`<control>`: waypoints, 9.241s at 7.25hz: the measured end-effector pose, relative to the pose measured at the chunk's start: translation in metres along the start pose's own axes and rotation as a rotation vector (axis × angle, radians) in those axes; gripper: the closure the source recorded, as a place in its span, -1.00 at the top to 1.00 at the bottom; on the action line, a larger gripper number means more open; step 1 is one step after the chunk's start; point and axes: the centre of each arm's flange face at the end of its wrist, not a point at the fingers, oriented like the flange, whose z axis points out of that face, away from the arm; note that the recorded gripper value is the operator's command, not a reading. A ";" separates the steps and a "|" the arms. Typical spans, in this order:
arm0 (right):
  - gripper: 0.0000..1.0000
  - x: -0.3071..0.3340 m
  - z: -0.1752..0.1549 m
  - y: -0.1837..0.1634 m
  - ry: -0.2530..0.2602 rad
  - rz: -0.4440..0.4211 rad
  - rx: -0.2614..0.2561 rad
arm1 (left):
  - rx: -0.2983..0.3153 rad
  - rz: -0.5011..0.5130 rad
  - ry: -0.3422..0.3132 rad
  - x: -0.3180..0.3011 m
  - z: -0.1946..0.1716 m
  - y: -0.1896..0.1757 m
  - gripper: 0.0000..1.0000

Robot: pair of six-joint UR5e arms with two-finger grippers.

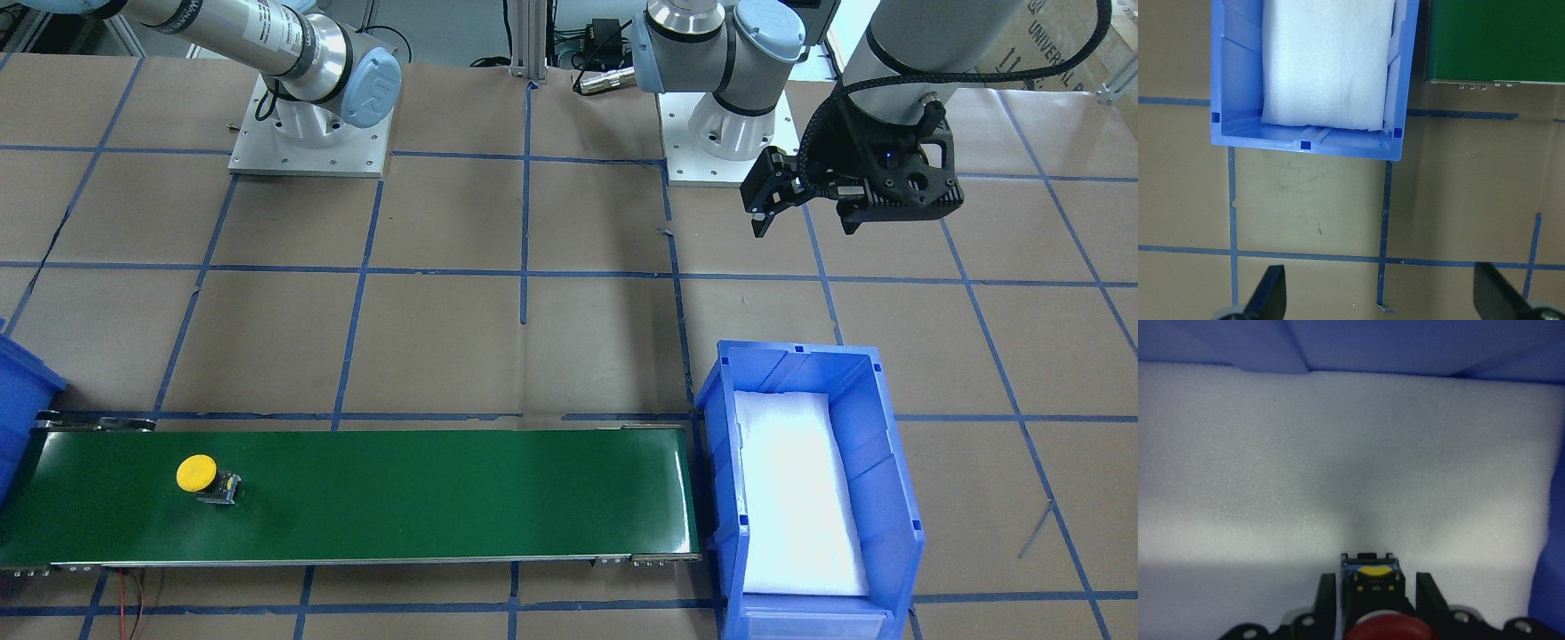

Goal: Transport two buttons from left to right

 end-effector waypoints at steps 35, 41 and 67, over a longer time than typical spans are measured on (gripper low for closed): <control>-0.85 -0.018 -0.128 -0.095 0.028 -0.020 0.040 | 0.002 0.004 0.000 -0.001 -0.001 0.000 1.00; 0.84 -0.040 -0.015 -0.041 -0.021 -0.099 0.047 | 0.001 0.003 0.000 -0.001 0.000 0.000 1.00; 1.00 -0.093 -0.337 -0.456 -0.011 1.352 0.064 | 0.003 0.003 0.002 -0.001 -0.005 0.002 1.00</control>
